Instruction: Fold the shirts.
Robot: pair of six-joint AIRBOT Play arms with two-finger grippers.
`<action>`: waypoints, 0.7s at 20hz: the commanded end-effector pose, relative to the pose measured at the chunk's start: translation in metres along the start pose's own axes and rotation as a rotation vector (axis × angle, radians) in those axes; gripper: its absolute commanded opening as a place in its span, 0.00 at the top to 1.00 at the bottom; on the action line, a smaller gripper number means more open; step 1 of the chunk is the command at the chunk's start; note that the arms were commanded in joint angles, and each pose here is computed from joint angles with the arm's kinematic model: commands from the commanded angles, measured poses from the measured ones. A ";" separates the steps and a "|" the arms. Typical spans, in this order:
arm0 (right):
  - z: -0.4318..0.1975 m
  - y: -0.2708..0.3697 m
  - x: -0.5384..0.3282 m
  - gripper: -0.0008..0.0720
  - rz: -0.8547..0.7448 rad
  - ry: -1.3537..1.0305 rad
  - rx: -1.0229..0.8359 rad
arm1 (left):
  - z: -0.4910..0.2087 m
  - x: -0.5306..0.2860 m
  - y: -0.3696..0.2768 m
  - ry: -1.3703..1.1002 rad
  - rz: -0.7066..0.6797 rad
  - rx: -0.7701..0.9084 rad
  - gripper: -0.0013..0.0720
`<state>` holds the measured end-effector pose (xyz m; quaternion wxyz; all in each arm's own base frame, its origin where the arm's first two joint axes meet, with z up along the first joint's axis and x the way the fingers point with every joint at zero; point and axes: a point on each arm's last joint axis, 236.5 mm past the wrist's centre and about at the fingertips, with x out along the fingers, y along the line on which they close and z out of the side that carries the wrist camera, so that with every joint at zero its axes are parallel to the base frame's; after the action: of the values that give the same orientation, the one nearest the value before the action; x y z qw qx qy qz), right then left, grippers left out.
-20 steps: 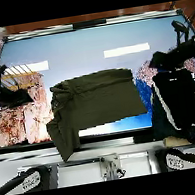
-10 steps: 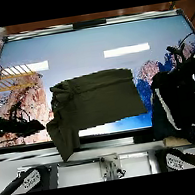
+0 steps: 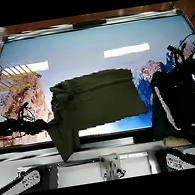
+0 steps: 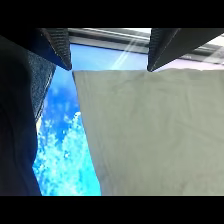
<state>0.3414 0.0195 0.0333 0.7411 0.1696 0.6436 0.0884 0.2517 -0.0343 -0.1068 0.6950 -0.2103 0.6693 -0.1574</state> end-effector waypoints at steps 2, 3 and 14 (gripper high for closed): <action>-0.005 -0.010 0.000 0.19 -0.041 0.019 0.017 | -0.002 0.016 -0.001 0.032 -0.001 0.031 0.72; -0.010 -0.017 0.002 0.19 -0.066 0.038 0.022 | -0.002 0.016 -0.001 0.034 -0.002 0.031 0.90; -0.062 -0.043 0.093 0.19 0.014 0.322 0.203 | 0.016 -0.027 -0.030 0.006 -0.034 0.159 0.94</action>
<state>0.2895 0.0201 -0.0596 0.6175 0.2173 0.7534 0.0625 0.2646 -0.0427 -0.0814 0.7000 -0.1681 0.6612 -0.2111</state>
